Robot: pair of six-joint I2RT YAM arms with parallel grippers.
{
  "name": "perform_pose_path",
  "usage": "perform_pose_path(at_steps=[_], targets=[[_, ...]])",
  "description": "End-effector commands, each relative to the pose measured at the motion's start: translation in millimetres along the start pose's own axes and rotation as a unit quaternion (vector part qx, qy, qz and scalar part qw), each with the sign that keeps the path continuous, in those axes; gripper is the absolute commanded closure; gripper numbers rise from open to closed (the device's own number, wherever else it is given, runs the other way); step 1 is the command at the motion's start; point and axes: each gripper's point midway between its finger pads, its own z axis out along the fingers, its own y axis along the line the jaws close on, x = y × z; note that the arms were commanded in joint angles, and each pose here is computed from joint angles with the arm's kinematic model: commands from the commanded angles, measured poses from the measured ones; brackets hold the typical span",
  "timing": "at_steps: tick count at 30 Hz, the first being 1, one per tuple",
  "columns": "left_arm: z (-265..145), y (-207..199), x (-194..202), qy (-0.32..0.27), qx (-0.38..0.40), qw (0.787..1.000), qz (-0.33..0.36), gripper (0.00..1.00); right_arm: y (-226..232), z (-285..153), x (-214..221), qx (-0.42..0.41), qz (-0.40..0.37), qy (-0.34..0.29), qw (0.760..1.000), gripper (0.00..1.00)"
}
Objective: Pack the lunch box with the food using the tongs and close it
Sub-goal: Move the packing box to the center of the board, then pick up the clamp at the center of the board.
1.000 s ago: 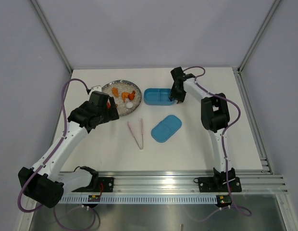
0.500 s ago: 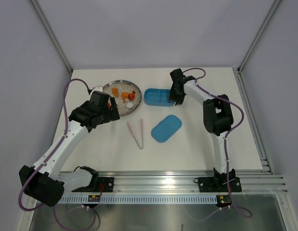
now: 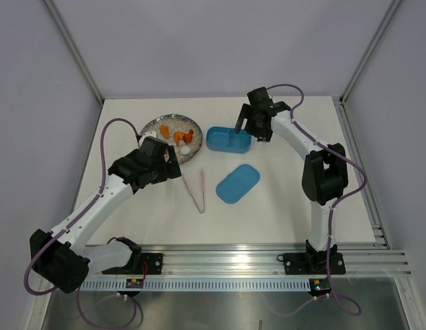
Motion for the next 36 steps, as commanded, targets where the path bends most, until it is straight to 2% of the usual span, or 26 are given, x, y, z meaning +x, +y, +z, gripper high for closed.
perform_pose_path(at_steps=[1,10,14,19,30,36], targets=[[6,-22,19,0.015,0.016,0.999,-0.031,0.01,5,-64,-38,-0.020,-0.003,-0.080,0.997,0.05],[22,-71,77,0.041,0.023,0.999,-0.014,0.01,-39,-96,-34,-0.014,0.030,-0.108,0.994,0.03],[46,-83,108,0.068,0.003,0.998,-0.001,0.01,-52,-100,-27,-0.003,0.029,-0.107,0.994,0.02],[66,-86,123,0.079,-0.002,0.997,0.001,0.09,-58,-105,-21,0.000,0.026,-0.107,0.994,0.01],[89,-74,141,0.098,-0.033,0.993,0.064,0.27,-59,-104,-15,-0.004,0.028,-0.102,0.994,0.01],[92,-68,142,0.088,-0.027,0.993,0.074,0.41,-55,-99,-12,-0.015,0.028,-0.093,0.995,0.01]])
